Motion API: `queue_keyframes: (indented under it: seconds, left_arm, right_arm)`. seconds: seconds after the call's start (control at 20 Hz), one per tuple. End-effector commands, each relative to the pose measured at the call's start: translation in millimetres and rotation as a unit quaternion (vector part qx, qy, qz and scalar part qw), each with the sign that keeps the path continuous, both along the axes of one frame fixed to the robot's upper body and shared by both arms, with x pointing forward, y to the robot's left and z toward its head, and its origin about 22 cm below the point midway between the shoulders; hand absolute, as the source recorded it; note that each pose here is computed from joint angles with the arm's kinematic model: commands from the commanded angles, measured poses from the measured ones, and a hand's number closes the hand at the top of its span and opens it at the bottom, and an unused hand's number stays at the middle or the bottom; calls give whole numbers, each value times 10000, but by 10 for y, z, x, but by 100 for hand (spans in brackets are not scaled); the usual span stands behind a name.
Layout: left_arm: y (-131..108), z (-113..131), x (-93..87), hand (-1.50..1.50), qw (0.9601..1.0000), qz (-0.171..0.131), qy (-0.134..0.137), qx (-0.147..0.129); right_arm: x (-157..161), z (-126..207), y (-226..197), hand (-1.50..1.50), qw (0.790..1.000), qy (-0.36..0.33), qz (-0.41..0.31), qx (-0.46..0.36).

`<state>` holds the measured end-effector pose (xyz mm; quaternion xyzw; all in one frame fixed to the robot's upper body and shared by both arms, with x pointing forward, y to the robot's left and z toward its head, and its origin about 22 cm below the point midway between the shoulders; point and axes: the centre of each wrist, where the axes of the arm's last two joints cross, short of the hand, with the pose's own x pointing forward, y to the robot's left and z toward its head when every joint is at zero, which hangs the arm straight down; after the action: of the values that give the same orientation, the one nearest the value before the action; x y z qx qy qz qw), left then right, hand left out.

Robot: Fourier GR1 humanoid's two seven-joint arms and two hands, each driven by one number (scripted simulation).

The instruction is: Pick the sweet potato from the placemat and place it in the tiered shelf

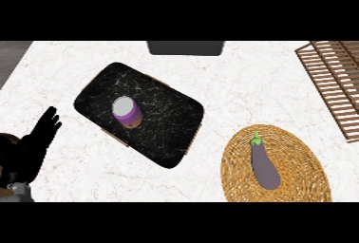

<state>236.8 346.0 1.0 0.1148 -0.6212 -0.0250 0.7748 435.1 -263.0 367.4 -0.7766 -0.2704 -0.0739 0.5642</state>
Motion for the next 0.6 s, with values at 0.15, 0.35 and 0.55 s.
queue_keyframes:
  seconds: [0.15,0.35,0.55]
  left_arm:
    - [-171,5,74,0,10000,-41,-21,-18]
    - [-106,3,78,0,10000,37,62,-46]
    - [-36,26,101,0,10000,-3,24,-14]
  right_arm:
    - [16,-51,-462,150,9972,209,-660,283]
    - [-67,-218,-842,150,9970,71,-676,383]
    - [-44,-493,-937,150,9958,-272,-679,545]
